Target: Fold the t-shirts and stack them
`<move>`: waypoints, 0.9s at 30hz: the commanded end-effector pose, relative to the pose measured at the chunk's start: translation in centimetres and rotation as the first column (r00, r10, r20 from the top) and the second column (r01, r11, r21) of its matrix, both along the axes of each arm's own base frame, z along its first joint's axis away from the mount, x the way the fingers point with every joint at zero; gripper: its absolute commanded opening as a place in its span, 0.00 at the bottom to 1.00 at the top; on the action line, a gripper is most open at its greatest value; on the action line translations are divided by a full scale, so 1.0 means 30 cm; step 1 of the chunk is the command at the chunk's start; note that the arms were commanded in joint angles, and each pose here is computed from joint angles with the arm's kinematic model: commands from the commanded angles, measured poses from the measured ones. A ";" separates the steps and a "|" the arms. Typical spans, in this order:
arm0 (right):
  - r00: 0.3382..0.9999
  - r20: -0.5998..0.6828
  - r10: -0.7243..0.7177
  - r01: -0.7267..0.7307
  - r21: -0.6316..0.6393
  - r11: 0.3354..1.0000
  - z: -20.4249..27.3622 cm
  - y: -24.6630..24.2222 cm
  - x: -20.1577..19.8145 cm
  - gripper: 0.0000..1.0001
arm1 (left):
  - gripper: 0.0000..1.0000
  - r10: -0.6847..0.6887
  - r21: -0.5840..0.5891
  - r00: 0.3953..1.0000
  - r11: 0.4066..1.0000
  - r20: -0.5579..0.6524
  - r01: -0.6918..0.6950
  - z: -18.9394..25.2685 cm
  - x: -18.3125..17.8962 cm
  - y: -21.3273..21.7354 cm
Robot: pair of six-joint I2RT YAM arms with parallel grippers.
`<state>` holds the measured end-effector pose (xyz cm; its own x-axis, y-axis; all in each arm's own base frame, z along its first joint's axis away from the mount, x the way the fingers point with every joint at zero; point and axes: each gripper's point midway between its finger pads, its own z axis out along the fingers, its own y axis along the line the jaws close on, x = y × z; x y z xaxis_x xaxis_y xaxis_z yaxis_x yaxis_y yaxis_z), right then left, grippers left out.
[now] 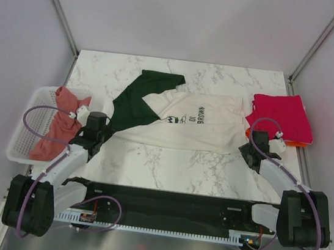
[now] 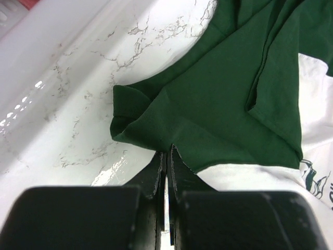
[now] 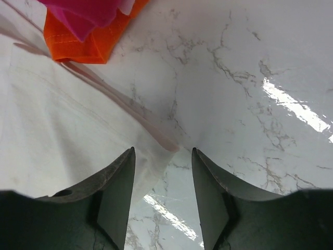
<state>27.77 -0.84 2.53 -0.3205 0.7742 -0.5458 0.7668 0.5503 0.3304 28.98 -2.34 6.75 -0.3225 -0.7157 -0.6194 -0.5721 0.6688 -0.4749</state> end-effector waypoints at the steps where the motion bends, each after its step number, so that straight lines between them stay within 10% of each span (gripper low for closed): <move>1: 0.999 0.034 0.022 -0.022 0.013 1.000 0.016 0.025 0.010 0.54 | 0.02 -0.006 0.027 1.000 1.000 0.023 0.005 0.003 0.007 0.013; 8: 1.000 -0.008 -0.014 0.013 -0.053 0.999 -0.012 -0.008 0.045 0.37 | 0.02 0.001 0.045 1.000 0.999 0.021 -0.002 0.001 0.006 0.024; 12: 0.999 -0.049 -0.019 0.016 -0.062 0.998 -0.033 -0.022 0.059 0.00 | 0.02 0.004 0.050 1.000 0.999 0.017 -0.005 -0.002 0.005 0.027; 27: 0.971 0.203 -0.125 0.165 -0.194 0.967 0.366 -0.142 0.082 0.00 | 0.02 0.040 0.080 0.998 0.996 0.040 -0.043 0.154 0.069 0.065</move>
<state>30.65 -2.60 10.69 -0.1687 0.7278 -0.6647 0.7453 0.5355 0.3972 29.96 -2.24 8.77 -0.3196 -0.7051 -0.6330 -0.5655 0.6779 -0.4697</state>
